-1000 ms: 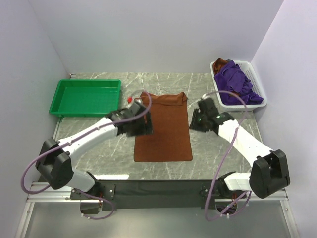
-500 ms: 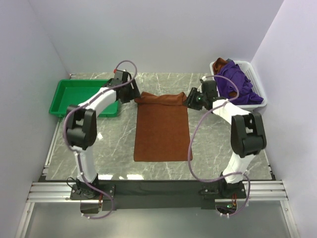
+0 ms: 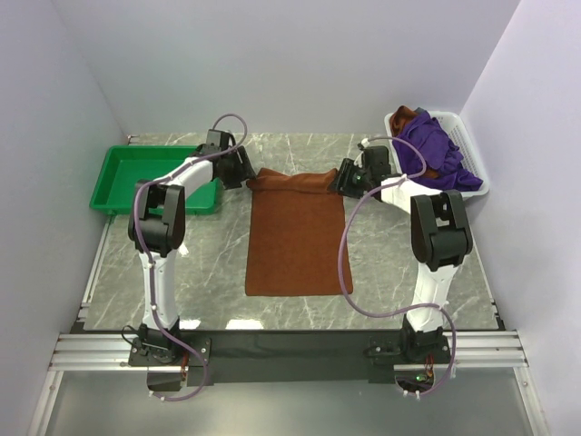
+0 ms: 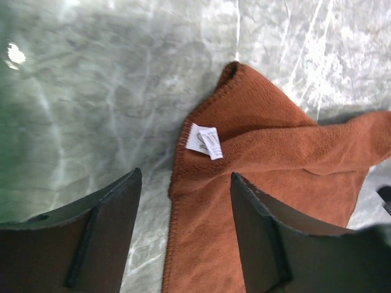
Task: Fold and stack the towels
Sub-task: Flatten out the crumpled towel
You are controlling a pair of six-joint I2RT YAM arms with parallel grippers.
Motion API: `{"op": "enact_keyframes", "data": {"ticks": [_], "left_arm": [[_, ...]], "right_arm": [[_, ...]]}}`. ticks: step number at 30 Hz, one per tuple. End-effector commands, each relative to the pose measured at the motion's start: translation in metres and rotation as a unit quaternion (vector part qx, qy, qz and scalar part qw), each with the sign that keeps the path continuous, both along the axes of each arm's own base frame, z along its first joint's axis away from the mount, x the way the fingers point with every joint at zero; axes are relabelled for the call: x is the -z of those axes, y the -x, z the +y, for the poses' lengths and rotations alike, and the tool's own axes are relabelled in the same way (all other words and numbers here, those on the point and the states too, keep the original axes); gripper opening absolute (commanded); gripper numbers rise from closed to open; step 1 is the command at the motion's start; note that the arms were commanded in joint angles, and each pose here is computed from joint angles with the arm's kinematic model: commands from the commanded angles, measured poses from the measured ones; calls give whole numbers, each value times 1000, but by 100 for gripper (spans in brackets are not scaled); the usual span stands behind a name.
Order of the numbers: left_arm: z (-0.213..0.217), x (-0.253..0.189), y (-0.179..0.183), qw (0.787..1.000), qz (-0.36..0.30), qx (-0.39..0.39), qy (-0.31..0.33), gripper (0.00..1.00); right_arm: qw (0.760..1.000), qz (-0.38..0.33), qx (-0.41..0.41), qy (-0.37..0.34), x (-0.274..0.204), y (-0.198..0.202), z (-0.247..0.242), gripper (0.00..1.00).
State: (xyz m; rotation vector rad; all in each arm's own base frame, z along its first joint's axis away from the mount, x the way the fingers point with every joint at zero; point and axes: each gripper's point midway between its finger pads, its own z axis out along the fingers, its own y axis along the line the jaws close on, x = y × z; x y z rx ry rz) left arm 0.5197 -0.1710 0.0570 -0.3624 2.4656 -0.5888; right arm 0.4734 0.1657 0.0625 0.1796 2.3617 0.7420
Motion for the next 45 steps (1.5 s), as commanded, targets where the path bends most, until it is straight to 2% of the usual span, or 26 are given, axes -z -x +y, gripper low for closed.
{"op": "enact_keyframes", "data": {"ticks": [1, 8, 12, 14, 22, 28, 39, 42, 45], "left_arm": [[-15, -23, -15, 999, -39, 22, 30, 65], [-24, -16, -15, 998, -29, 29, 52, 57], [-28, -14, -11, 997, -25, 35, 65, 43], [-29, -15, -10, 997, -24, 36, 67, 40], [-30, -19, -6, 996, -25, 43, 71, 8], [-30, -21, -3, 996, -25, 46, 71, 4], [-30, -22, -3, 996, -24, 48, 73, 2], [-31, -23, -2, 996, -25, 49, 72, 1], [-31, -23, -2, 996, -24, 48, 74, 1]], "right_arm": [[999, -47, -4, -4, -19, -24, 1, 52], [999, -47, 4, -3, -10, -27, -1, 52], [999, -45, 9, -4, -4, -30, -3, 52], [999, -49, 12, -3, -4, -33, -4, 52], [998, -55, 13, -7, 0, -51, -5, 52], [999, -47, 14, -15, 4, -58, -3, 53], [998, -45, -16, -52, 3, -59, 11, 58], [996, -49, -29, -64, -1, -57, 16, 58], [995, -54, -37, -74, -8, -58, 20, 52]]}}
